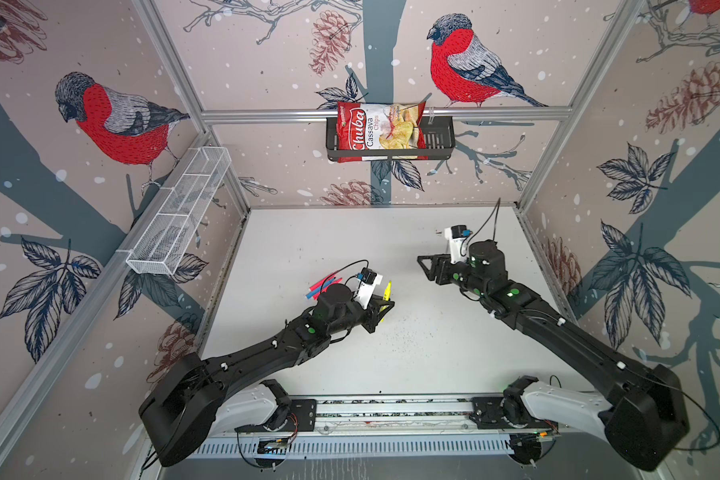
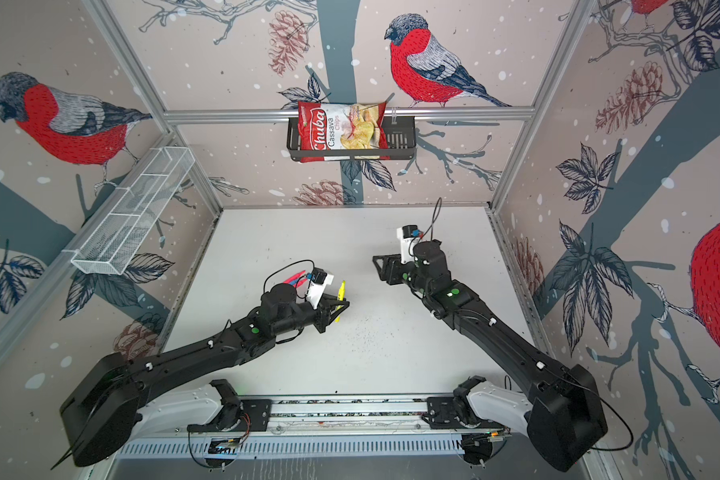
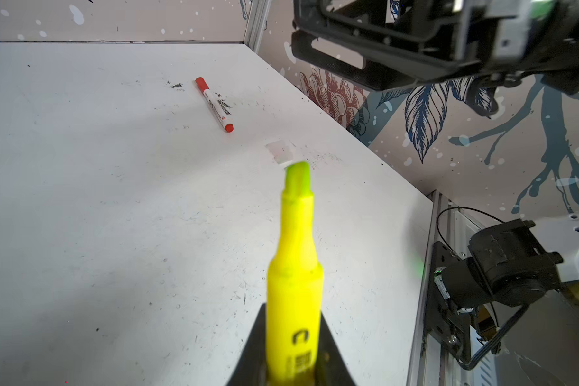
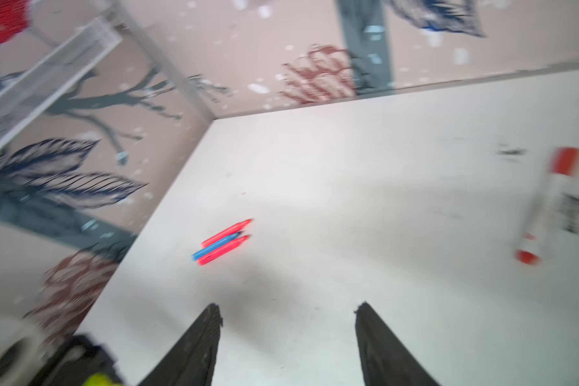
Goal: Insert the pens into the pen caps
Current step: 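Move the right gripper away while the left gripper holds the highlighter upright, then lower the right gripper over the translucent green cap on the table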
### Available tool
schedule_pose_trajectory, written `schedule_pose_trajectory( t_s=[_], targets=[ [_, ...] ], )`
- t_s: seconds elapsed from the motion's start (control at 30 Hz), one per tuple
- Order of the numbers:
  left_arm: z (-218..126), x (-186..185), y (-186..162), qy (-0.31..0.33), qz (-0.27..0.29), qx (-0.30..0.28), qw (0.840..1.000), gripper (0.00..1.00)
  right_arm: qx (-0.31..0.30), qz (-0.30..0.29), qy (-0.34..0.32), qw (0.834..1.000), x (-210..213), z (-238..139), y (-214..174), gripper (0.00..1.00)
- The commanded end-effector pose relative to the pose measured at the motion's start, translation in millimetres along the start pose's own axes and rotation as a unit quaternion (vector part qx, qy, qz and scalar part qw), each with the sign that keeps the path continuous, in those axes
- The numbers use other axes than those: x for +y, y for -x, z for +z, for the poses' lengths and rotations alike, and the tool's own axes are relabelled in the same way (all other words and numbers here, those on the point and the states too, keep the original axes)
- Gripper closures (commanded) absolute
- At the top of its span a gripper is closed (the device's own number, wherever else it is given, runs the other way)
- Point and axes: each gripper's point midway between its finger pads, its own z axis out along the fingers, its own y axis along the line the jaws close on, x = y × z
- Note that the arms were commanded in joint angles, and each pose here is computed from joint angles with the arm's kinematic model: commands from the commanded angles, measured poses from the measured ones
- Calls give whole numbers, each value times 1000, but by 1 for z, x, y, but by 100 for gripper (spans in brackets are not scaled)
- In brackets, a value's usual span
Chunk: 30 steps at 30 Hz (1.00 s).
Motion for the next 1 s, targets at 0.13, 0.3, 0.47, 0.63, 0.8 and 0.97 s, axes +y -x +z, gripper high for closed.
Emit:
schedule_pose_trajectory(
  t_s=[0.13,0.3,0.47,0.63,0.8,0.97],
  targets=[
    [0,-3,4,-8,10,-14,1000,100,44,136,-196,970,-137,-17,-38,29],
    [0,-3,4,-8,10,-14,1000,100,49,176,-208,961,-170,-14,-61,27],
    [-1,-2,4,-6,11,-15,1000,100,91,182,-196,959,-180,4,-85,28],
    [-2,-1,2,-4,11,-15,1000,100,110,184,-196,957,-185,15,-97,30],
    [-3,0,-1,-3,9,-16,1000,100,120,183,-190,957,-185,21,-106,30],
    [-4,0,-1,-1,10,-16,1000,100,133,179,-191,956,-185,27,-114,32]
  ],
)
